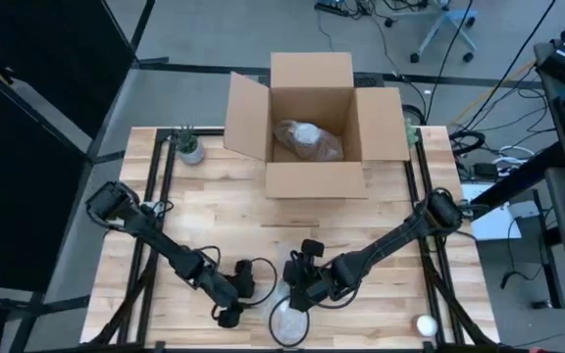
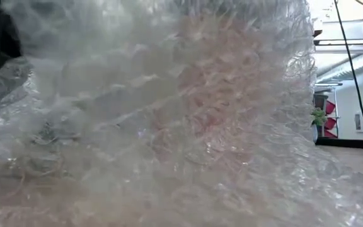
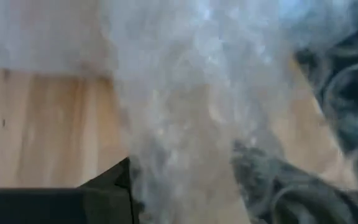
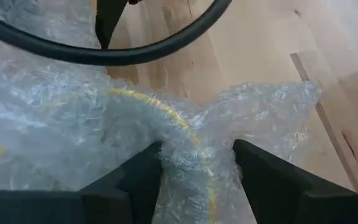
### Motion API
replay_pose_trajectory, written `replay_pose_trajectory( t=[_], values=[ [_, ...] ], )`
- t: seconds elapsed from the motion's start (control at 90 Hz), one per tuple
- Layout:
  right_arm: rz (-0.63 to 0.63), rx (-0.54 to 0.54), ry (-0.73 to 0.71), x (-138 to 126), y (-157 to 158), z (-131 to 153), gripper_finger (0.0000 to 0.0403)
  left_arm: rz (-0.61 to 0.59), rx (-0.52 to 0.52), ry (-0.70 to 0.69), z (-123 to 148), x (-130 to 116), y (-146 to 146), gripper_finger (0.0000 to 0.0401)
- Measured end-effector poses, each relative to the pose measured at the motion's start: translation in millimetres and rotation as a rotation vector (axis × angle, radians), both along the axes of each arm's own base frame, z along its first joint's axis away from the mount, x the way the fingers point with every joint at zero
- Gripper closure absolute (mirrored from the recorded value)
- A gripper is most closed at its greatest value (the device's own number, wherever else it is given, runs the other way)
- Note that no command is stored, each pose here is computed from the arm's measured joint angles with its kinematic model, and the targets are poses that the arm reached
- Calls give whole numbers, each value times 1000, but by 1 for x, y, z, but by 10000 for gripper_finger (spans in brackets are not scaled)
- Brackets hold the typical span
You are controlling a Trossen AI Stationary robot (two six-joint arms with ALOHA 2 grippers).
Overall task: Wrap mug
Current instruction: Wrap the orange patterned mug with the transparent bubble wrap
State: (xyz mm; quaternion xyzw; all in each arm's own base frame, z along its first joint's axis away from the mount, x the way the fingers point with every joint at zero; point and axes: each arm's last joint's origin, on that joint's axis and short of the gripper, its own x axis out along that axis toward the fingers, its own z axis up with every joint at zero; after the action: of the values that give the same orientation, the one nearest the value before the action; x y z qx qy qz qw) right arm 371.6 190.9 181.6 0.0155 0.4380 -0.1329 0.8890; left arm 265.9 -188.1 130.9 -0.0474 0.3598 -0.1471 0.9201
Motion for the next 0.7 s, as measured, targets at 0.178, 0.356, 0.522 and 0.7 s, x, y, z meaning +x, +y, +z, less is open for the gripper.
replay_pose_trajectory(
  t=[0.178, 0.356, 0.522, 0.7],
  values=[
    [0, 0, 0, 0, 0, 0, 216, 11, 8, -6, 0, 3, 4, 223],
    [0, 0, 0, 0, 0, 0, 216, 20, -23, -60, 5, 8, 4, 223],
    [-1, 1, -1, 0, 0, 0, 216, 24, -70, -124, 12, 13, 2, 223],
    [-5, 3, -2, 0, -1, 0, 216, 4, -96, -207, 36, 22, -5, 223]
  ],
)
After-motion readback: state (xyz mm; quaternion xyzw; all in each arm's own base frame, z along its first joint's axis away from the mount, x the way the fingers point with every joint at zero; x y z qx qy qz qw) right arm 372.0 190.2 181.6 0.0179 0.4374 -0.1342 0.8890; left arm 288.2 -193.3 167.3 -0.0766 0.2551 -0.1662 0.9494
